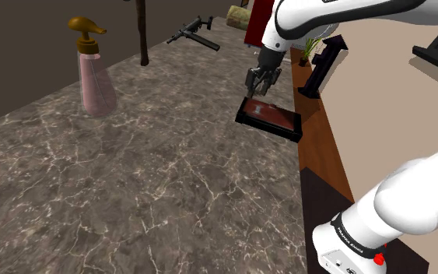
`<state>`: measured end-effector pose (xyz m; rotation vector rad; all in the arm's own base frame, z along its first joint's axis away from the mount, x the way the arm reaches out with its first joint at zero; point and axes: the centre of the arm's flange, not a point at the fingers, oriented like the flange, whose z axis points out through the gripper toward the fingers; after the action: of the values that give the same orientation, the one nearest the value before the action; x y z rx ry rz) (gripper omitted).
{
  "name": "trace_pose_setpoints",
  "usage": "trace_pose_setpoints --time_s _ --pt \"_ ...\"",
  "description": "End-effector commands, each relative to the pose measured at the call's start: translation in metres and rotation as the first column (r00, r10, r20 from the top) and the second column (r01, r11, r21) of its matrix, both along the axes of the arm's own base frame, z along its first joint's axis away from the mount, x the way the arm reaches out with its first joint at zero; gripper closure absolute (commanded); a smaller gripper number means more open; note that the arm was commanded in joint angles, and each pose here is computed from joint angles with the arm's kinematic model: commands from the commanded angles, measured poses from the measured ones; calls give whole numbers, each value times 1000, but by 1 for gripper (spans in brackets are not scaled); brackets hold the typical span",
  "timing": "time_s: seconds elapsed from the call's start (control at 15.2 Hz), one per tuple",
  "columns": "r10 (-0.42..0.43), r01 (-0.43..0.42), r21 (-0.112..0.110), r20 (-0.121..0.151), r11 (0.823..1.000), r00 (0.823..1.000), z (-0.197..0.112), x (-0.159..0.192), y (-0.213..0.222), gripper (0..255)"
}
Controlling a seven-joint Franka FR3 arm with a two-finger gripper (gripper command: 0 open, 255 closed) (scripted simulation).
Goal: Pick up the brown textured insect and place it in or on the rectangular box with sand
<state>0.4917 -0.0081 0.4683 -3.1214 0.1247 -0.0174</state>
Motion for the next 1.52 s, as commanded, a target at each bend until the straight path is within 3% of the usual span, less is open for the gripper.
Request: trace_pose_setpoints --time_s 0.0,0.46,1.25,1.45 --pt "2 -2 0 0 1000 1000 0 -5 -28 255" --pt "2 -2 0 0 1000 1000 -1 -23 -113 255" --pt "2 -2 0 0 1000 1000 -65 -23 -113 255" --pt "2 -2 0 0 1000 1000 -65 -23 -113 255"
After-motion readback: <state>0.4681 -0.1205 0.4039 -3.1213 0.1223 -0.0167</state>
